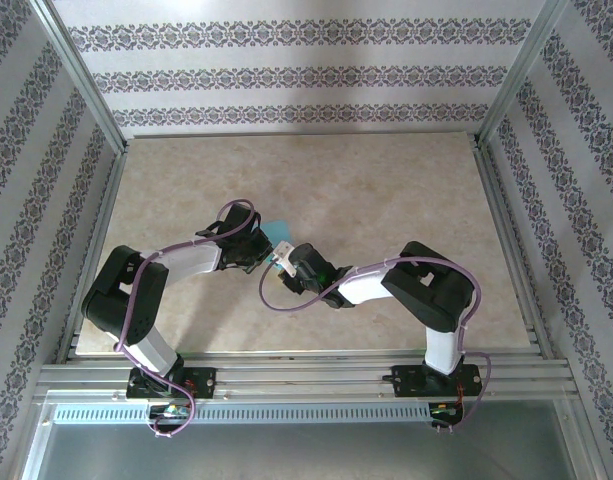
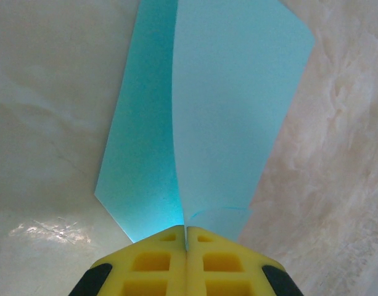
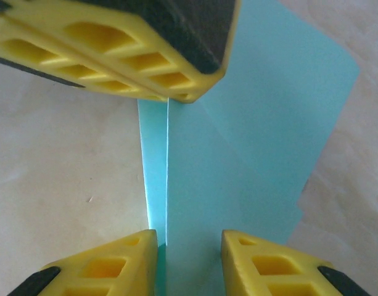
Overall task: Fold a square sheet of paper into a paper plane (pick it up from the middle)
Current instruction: Fourth fold the wing at the center of the table.
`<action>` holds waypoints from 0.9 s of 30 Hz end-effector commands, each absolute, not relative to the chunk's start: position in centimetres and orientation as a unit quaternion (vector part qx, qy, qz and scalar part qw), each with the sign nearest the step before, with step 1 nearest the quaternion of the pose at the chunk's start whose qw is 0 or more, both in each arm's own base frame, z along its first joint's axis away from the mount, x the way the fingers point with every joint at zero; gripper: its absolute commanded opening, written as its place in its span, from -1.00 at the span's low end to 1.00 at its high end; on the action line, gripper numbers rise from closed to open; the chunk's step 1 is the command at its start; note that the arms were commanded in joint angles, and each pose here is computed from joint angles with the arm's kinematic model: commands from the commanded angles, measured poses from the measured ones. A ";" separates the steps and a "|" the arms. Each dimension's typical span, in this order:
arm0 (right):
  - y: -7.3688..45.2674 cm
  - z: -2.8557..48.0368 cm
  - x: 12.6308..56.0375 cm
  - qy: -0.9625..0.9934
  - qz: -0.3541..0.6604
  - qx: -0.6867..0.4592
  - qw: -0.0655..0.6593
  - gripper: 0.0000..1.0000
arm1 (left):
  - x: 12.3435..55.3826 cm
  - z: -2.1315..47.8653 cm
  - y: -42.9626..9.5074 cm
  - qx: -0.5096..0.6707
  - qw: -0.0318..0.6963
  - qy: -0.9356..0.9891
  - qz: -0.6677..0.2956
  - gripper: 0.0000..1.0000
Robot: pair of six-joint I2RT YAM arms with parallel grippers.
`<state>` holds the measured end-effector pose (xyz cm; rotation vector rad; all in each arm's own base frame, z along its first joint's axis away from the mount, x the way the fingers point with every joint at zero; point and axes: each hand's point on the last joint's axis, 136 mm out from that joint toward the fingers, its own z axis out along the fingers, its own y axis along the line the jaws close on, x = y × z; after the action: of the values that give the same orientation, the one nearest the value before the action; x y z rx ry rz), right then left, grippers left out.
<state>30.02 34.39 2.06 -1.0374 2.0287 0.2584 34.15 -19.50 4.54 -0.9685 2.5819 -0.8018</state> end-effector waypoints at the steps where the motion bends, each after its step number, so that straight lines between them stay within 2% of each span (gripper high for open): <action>1: 34.9 2.8 30.8 0.798 0.091 -0.410 0.433 -0.34 | 33.9 5.3 -19.6 -0.346 0.132 0.888 -0.274 -0.98; 8: 34.9 2.8 30.7 0.798 0.099 -0.408 0.431 -0.60 | 33.9 5.4 -19.6 -0.346 0.132 0.888 -0.273 -0.98; 12: 34.9 2.6 30.5 0.799 0.103 -0.410 0.427 -0.67 | 33.9 5.5 -19.5 -0.346 0.133 0.887 -0.274 -0.94; 15: 35.1 2.4 30.2 0.800 0.111 -0.411 0.422 -0.71 | 34.0 5.8 -19.4 -0.346 0.139 0.887 -0.274 -0.81; 19: 35.2 1.8 29.7 0.806 0.131 -0.408 0.409 -0.75 | 34.6 6.7 -18.8 -0.344 0.151 0.883 -0.281 -0.50; 24: 35.1 1.3 29.3 0.816 0.169 -0.391 0.391 -0.74 | 35.4 8.5 -16.5 -0.343 0.175 0.878 -0.284 -0.24; 27: 35.0 1.1 29.1 0.821 0.196 -0.380 0.379 -0.73 | 34.9 9.2 -14.8 -0.344 0.188 0.875 -0.284 -0.16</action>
<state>29.63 34.90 1.85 -1.0006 2.0595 0.3934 35.61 -16.33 8.34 -0.9863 2.4631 -0.8258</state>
